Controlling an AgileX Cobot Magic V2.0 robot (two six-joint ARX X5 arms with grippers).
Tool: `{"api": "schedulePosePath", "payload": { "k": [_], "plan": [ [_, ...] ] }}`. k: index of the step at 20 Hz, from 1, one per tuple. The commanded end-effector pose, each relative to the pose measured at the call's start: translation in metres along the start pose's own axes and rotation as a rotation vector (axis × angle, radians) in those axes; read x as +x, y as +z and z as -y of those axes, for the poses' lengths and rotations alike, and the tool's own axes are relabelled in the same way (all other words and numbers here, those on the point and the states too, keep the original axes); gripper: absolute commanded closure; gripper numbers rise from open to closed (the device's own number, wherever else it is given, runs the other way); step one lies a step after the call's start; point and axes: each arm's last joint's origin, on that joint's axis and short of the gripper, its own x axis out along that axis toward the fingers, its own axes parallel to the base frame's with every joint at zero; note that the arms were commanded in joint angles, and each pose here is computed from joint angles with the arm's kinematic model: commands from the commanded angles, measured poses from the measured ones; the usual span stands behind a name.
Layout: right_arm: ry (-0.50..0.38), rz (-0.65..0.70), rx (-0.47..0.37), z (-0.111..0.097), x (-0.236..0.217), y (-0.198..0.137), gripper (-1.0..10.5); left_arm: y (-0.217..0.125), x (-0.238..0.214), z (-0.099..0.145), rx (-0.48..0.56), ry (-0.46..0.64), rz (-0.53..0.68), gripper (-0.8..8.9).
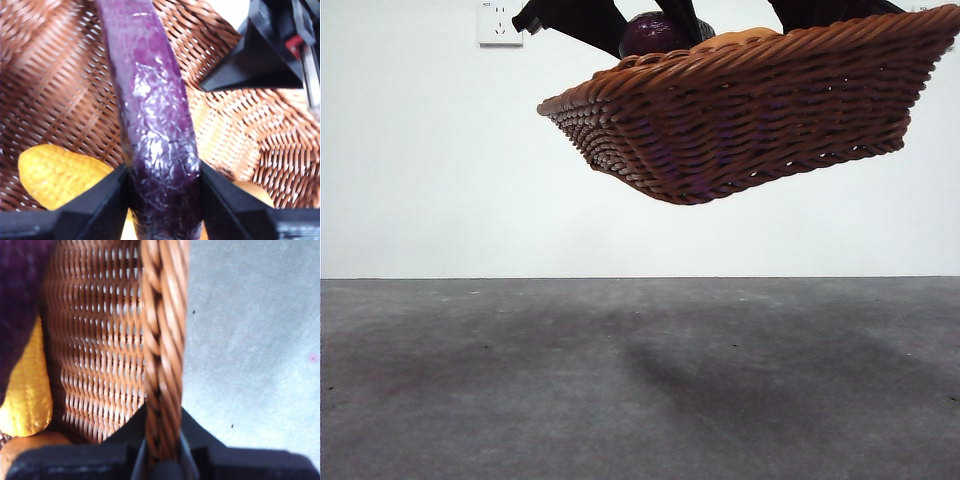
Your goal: Help me put the vegetables on the table into the basket
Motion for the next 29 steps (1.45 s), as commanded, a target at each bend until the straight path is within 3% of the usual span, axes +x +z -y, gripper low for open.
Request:
{"api": "schedulePosePath", "payload": {
  "k": [1, 6, 11, 12, 15, 20, 25, 29],
  "plan": [
    [0.015, 0.009, 0.007, -0.001, -0.001, -0.001, 9.5, 0.001, 0.005, 0.001, -0.012, -0.004, 0.01, 1.97],
    [0.001, 0.06, 0.021, 0.0, -0.001, 0.004, 9.5, 0.005, -0.002, 0.001, 0.014, -0.003, 0.058, 1.98],
    [-0.054, 0.08, 0.108, 0.032, 0.0, 0.011, 9.5, -0.011, -0.078, 0.002, 0.125, 0.259, 0.154, 2.11],
    [-0.065, 0.075, 0.13, 0.043, 0.002, 0.013, 9.5, -0.019, -0.095, 0.003, 0.142, 0.305, 0.149, 3.22],
    [-0.082, 0.046, 0.189, 0.076, 0.011, 0.018, 9.5, -0.05, -0.145, 0.007, 0.164, 0.334, 0.124, 8.37],
    [-0.069, 0.012, 0.264, 0.125, 0.049, 0.032, 9.5, -0.097, -0.193, 0.009, 0.099, 0.35, 0.054, 8.21],
    [0.064, -0.007, 0.274, 0.163, 0.087, 0.038, 9.5, -0.129, -0.219, 0.01, 0.053, 0.267, 0.141, 8.22],
    [0.07, 0.017, 0.298, 0.19, 0.094, 0.036, 9.5, -0.149, -0.23, 0.01, 0.015, 0.197, 0.179, 8.22]
  ]
}}
